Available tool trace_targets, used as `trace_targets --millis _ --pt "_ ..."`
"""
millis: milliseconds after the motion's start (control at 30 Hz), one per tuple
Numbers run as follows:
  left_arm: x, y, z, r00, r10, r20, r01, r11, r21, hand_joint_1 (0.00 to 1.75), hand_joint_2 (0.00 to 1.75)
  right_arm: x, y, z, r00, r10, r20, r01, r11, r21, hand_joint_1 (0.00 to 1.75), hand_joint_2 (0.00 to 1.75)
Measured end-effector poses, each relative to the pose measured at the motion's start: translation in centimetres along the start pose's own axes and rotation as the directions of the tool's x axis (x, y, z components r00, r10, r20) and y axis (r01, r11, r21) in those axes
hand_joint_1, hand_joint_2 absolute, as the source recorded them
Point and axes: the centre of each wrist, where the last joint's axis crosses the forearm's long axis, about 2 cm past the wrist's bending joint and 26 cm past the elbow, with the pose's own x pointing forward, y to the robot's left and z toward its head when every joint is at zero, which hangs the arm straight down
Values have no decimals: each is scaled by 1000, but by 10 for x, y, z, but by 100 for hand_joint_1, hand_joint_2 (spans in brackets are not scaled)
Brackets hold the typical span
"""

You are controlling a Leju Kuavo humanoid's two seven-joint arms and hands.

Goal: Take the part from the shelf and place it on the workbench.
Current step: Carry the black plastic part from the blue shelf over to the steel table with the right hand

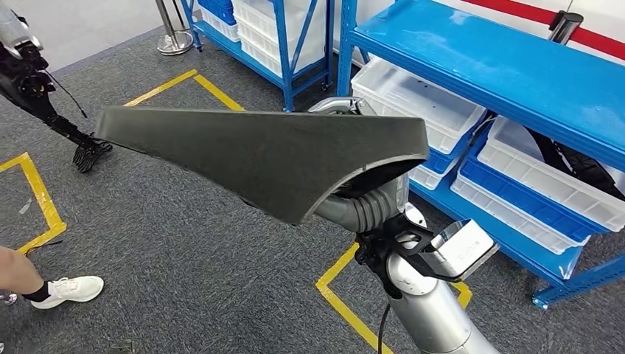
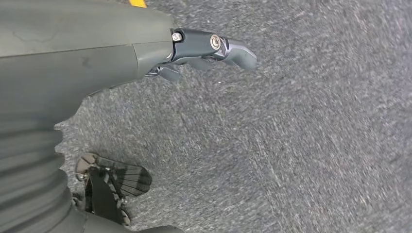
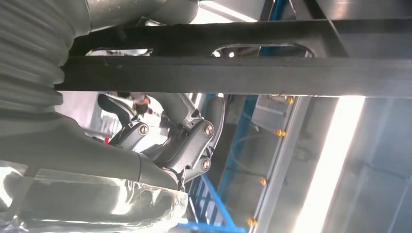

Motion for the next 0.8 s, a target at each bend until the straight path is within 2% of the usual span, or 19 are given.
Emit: trace_targets --millis 800 --pt "0 -2 0 1000 -1 -4 1 1000 -3 0 175 5 -1 1 1000 -14 5 14 1000 7 175 175"
